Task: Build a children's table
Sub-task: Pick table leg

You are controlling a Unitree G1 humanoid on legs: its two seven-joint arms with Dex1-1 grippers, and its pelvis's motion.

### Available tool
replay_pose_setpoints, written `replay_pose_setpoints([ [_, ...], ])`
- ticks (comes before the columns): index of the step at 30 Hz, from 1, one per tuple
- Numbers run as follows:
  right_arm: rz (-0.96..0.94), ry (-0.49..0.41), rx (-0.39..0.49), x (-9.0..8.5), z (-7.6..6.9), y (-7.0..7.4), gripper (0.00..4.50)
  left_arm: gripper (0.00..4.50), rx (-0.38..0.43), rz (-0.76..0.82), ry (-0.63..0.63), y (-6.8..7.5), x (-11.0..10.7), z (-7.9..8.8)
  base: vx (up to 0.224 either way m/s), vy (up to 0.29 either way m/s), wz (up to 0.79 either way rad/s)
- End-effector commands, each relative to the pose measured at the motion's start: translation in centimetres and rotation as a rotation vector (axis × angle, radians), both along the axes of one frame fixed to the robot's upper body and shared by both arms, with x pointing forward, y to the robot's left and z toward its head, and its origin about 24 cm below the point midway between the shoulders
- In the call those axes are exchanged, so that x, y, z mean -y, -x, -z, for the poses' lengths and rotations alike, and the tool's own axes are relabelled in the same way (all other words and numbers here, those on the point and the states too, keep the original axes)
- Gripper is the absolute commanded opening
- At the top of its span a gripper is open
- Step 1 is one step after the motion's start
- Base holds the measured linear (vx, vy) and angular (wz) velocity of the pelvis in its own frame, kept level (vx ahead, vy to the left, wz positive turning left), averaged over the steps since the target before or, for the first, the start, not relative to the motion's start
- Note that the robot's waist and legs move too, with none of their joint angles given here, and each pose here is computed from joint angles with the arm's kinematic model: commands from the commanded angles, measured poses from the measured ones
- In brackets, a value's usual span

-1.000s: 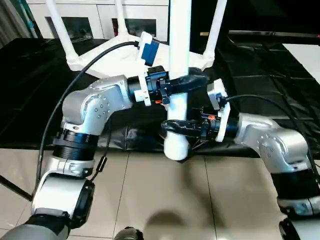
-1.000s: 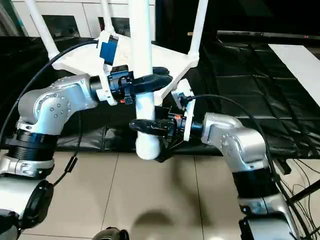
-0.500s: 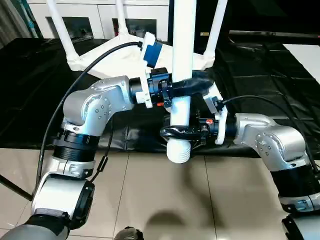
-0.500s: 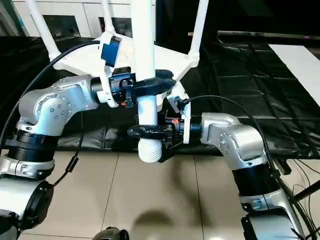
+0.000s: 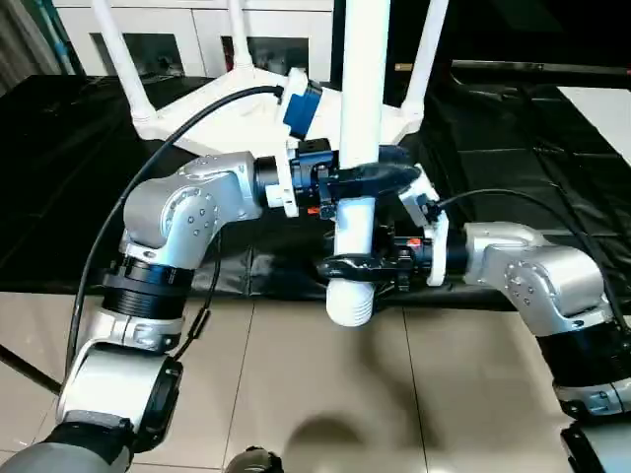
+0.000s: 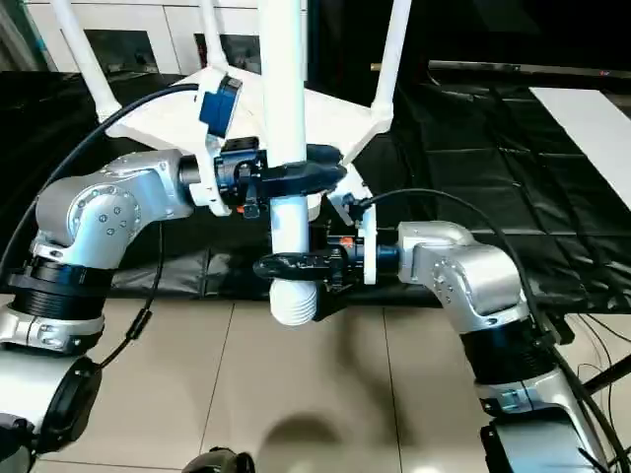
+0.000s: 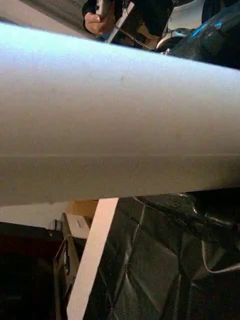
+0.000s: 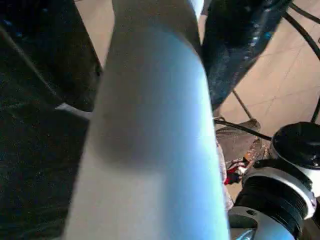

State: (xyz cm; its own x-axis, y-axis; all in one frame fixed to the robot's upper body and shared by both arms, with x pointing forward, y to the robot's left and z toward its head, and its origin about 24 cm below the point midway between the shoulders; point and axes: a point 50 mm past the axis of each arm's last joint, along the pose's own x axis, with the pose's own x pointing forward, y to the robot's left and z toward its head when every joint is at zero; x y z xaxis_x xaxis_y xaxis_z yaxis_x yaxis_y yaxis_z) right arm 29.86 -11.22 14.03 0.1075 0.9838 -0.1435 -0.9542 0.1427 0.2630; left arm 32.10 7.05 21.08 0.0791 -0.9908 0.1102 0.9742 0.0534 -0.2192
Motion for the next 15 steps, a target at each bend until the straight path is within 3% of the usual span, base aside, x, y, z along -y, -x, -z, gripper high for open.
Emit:
replay_pose_setpoints([
  [1,0.012,0.022,0.021,0.24,-0.24,-0.29,3.01,1.81,0.02,0.026,-0.001,0.34,0.15,-0.29,0.0,0.0,0.0],
  [6,-0.01,0.013,0.004,-0.01,0.01,-0.03,3.01,1.81,0.019,0.026,0.0,0.34,0.19,-0.24,0.0,0.0,0.0],
  [8,-0.017,0.004,-0.009,-0.14,0.12,0.03,2.68,1.81,0.015,0.027,0.008,0.37,0.15,-0.31,0.0,0.0,0.0],
  [11,-0.025,-0.006,-0.019,-0.25,0.16,0.12,2.63,1.81,0.016,0.026,0.01,0.36,0.1,-0.35,0.0,0.0,0.0],
  [12,-0.029,-0.009,-0.021,-0.27,0.17,0.17,2.33,1.81,0.016,0.025,0.011,0.35,0.09,-0.37,0.0,0.0,0.0],
  [15,-0.028,-0.012,-0.024,-0.24,0.21,0.19,2.24,1.81,0.017,0.021,0.013,0.28,0.11,-0.45,0.0,0.0,0.0],
])
